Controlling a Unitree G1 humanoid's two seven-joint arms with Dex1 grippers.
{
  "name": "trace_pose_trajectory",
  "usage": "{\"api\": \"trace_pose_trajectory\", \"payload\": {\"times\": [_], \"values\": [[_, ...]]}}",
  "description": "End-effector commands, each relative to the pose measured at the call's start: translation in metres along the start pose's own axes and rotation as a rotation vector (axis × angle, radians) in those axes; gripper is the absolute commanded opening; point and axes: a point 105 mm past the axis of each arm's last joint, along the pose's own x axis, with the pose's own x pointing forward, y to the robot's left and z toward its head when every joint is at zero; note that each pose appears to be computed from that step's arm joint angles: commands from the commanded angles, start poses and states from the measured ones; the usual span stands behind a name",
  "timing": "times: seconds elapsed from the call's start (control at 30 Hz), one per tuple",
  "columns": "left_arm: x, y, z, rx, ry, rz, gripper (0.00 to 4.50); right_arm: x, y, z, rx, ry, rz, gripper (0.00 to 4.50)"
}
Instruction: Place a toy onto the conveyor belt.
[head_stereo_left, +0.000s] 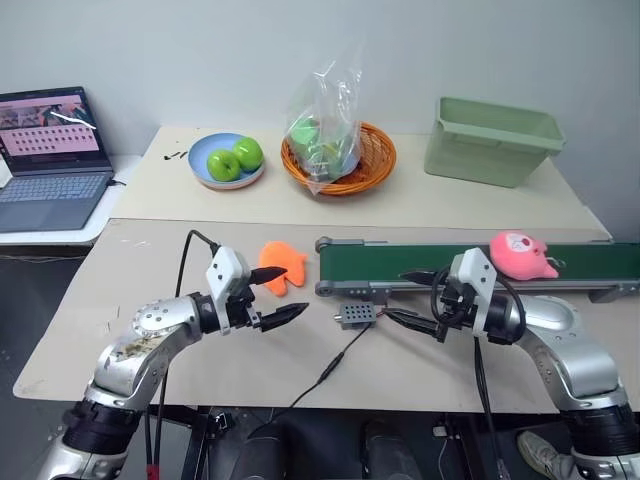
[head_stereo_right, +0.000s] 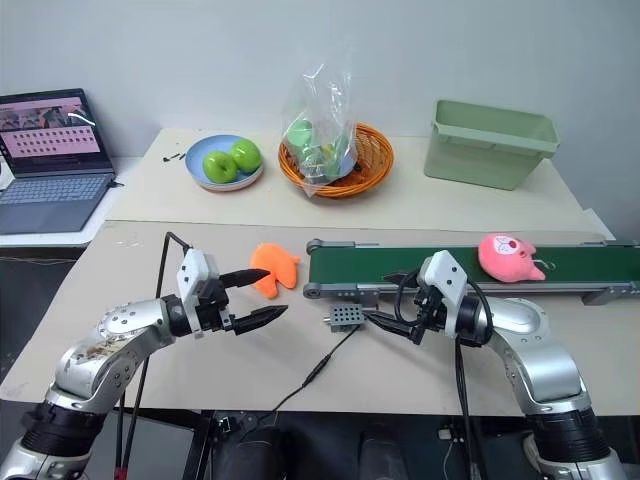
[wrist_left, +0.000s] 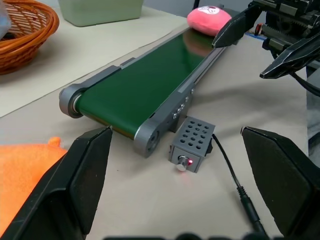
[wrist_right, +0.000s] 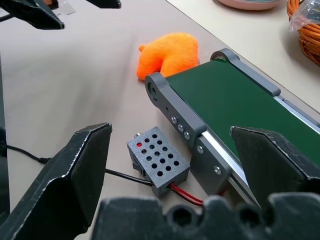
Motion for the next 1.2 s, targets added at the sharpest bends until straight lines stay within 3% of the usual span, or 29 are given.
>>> {"api": "trace_pose_trajectory", "payload": {"times": [0.03,0.63,1.2], "values": [[0.003,-0.004,0.009,0.029,-0.031,-0.032,4.39,-0.003,-0.002,0.013,-0.050,-0.041,-0.019,4.50],[0.006,-0.005,0.010,0.042,-0.038,-0.036,4.39,-0.004,-0.002,0.011,-0.052,-0.033,-0.019,4.50],[0.010,0.002,0.032,-0.018,-0.179,-0.010,4.39,-0.006,-0.002,0.012,-0.053,-0.029,-0.014,4.50]]}}
